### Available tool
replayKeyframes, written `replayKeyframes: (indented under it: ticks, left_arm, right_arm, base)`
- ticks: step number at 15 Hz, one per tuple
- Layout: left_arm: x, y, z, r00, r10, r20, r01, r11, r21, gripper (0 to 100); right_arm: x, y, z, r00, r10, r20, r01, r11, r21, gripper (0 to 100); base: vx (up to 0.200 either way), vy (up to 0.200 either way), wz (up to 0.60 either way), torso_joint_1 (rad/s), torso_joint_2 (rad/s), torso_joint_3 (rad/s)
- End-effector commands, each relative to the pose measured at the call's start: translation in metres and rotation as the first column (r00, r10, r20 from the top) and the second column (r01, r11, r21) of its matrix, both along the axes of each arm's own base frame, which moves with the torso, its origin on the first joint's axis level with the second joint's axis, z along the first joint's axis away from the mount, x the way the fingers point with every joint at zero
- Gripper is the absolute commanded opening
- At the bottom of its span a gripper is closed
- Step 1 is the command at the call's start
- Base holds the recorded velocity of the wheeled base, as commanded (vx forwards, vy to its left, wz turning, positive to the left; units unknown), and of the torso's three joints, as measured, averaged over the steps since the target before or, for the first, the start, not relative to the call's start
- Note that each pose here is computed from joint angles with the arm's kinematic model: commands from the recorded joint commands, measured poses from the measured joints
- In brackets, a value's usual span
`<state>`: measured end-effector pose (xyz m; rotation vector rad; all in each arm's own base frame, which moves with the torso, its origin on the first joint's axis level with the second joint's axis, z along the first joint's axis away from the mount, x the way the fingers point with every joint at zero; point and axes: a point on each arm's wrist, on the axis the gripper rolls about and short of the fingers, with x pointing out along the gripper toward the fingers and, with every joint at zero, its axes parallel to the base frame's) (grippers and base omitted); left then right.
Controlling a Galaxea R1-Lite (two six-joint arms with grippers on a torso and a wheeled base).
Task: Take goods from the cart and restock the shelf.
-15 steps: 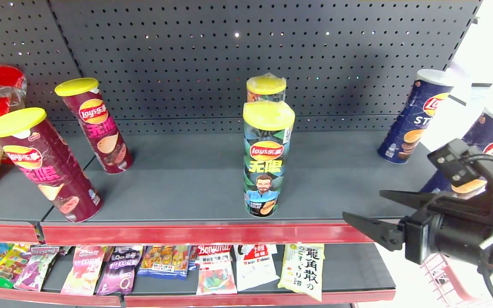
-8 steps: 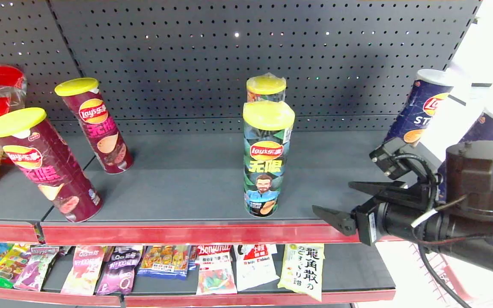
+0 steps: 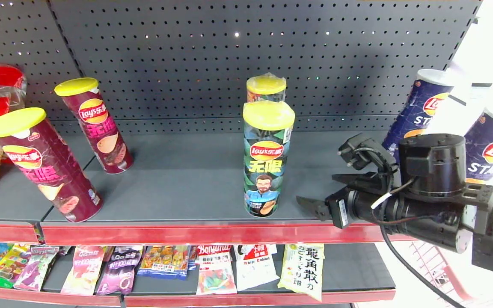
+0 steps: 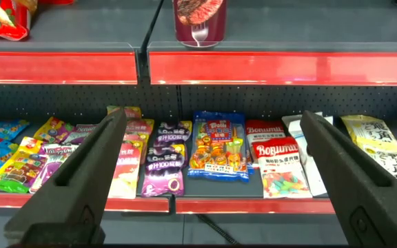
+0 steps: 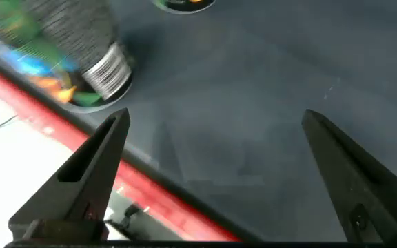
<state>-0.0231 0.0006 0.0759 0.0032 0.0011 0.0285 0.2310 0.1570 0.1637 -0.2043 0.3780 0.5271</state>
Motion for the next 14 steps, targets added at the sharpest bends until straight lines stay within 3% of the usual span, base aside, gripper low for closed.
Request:
replayKeyframes:
  ticks: [1,14]
  left_arm:
    - [0.0,0.0,0.0,1.0,0.001,0.0,-0.001,1.0,0.0,100]
    - [0.0,0.0,0.0,1.0,0.001,0.0,-0.001,1.0,0.0,100]
  right_arm:
    - [0.005,0.004,-0.005,1.0,-0.001,-0.014,0.001,1.0,-0.011,100]
    - [0.02,0.022,-0.008,1.0,0.01,-0.012,-0.01,1.0,-0.015,100]
  base:
    - [0.0,0.0,0.0,0.0,0.0,0.0]
    - [0.0,0.0,0.0,0.0,0.0,0.0]
